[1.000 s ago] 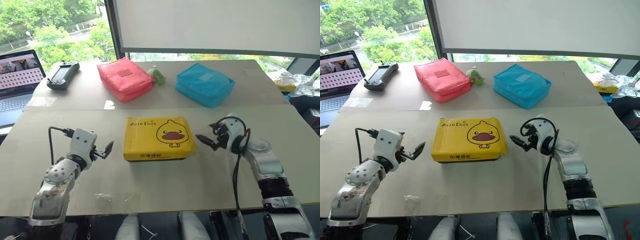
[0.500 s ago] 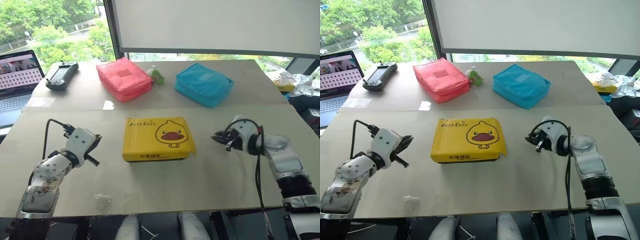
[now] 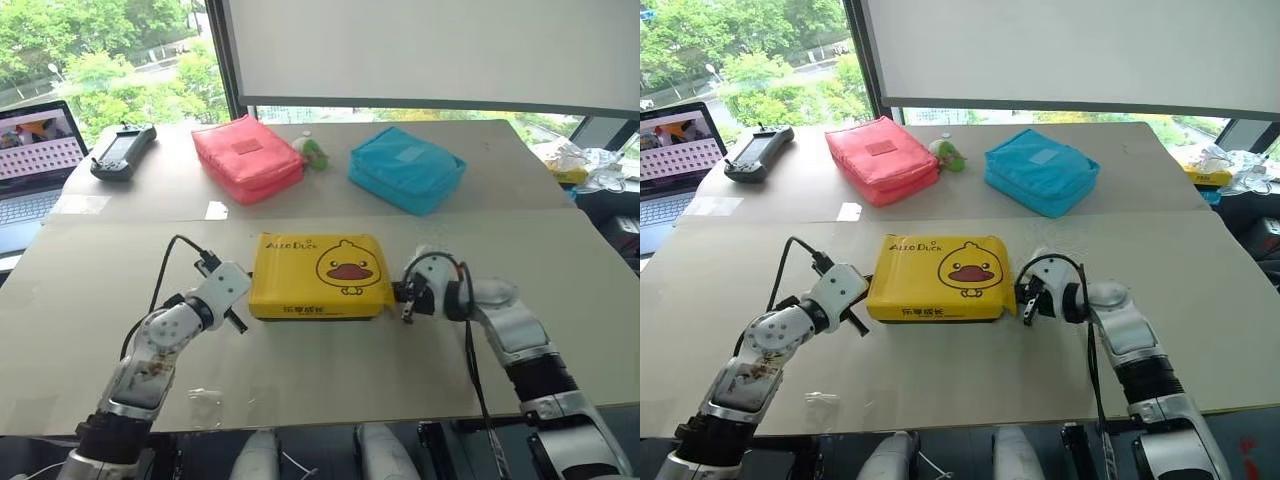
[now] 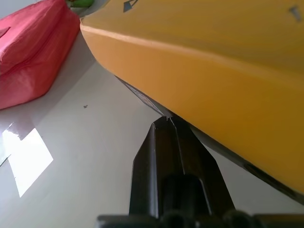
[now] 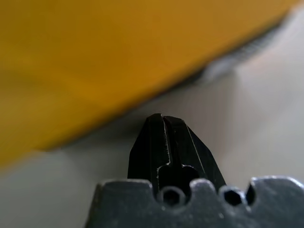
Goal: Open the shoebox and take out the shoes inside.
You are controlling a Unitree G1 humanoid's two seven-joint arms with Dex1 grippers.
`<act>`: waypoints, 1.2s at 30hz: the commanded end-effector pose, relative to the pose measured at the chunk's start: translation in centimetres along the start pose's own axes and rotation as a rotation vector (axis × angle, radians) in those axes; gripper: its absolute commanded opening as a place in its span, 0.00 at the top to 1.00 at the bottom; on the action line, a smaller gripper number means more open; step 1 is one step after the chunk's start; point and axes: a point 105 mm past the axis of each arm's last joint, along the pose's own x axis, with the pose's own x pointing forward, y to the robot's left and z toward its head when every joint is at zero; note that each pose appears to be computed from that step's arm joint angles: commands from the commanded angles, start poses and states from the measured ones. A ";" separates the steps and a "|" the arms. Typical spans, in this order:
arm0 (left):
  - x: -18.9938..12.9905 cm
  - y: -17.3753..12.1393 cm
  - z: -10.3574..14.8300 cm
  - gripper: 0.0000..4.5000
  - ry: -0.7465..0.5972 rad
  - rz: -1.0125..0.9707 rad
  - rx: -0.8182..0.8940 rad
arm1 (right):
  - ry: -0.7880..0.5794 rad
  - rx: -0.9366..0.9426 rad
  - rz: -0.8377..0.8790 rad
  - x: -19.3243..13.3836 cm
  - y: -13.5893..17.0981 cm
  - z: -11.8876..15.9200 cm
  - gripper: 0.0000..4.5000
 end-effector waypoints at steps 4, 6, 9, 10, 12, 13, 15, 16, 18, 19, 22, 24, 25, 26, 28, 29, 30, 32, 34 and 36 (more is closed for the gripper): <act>-2.4 -1.9 0.7 1.00 -0.001 -0.109 -0.009 | 0.005 -0.011 0.210 0.0 4.6 1.2 0.99; -3.1 -2.0 0.3 1.00 0.012 -0.114 -0.026 | 0.008 -0.013 0.225 0.0 5.3 1.3 0.99; -4.5 -1.3 -1.2 1.00 0.076 -0.101 -0.026 | 0.009 -0.017 0.189 0.4 4.9 1.1 0.99; -4.7 -1.2 -1.3 1.00 0.081 -0.099 -0.031 | 0.018 -0.026 0.173 0.5 4.6 0.9 0.99; -5.0 -1.3 -1.2 1.00 0.082 -0.107 -0.044 | 0.039 -0.041 0.117 0.6 3.2 0.4 0.99; -5.2 -1.3 -1.2 1.00 0.085 -0.109 -0.053 | 0.045 -0.055 0.102 0.5 2.7 0.2 0.99; -5.4 -1.1 -1.3 1.00 0.091 -0.106 -0.057 | 0.054 -0.059 0.074 0.3 1.7 0.0 0.99; -5.7 -1.0 -1.5 1.00 0.104 -0.110 -0.058 | 0.078 -0.070 0.061 0.0 1.1 -0.4 0.99; -6.2 -1.1 -1.8 1.00 0.131 -0.137 -0.057 | 0.134 -0.097 0.031 -0.7 0.0 -1.5 0.99; -6.6 -1.2 -1.9 1.00 0.141 -0.158 -0.051 | 0.170 -0.111 0.023 -1.3 -0.5 -2.1 0.99; -7.5 -1.2 -0.8 1.00 0.132 -0.218 -0.089 | 0.279 -0.124 0.049 -3.3 -1.1 -4.0 0.99; -8.5 -1.0 0.5 1.00 0.113 -0.279 -0.143 | 0.321 -0.097 0.122 -5.0 -0.5 -4.6 0.99; -8.8 -0.9 1.1 1.00 0.104 -0.304 -0.165 | 0.316 -0.068 0.155 -5.5 0.0 -4.5 0.99; -9.2 -0.9 1.7 1.00 0.094 -0.331 -0.197 | 0.310 -0.028 0.210 -6.1 0.9 -4.4 0.99; -9.7 -0.3 2.8 1.00 0.073 -0.355 -0.223 | 0.332 0.021 0.337 -7.4 3.0 -4.8 0.99; -9.8 0.1 3.4 1.00 0.060 -0.359 -0.235 | 0.352 0.037 0.390 -7.9 3.9 -5.1 0.99; -10.1 0.5 3.9 1.00 0.062 -0.372 -0.240 | 0.370 0.054 0.420 -8.1 4.6 -5.7 0.99; -10.5 1.0 4.1 1.00 0.102 -0.393 -0.220 | 0.383 0.077 0.429 -7.6 5.2 -6.5 0.99; -10.9 1.9 4.3 1.00 0.128 -0.384 -0.201 | 0.381 0.060 0.415 -6.2 5.5 -7.4 0.99; -11.1 2.5 4.7 1.00 0.132 -0.381 -0.196 | 0.310 0.096 0.404 -4.7 5.7 -7.2 0.99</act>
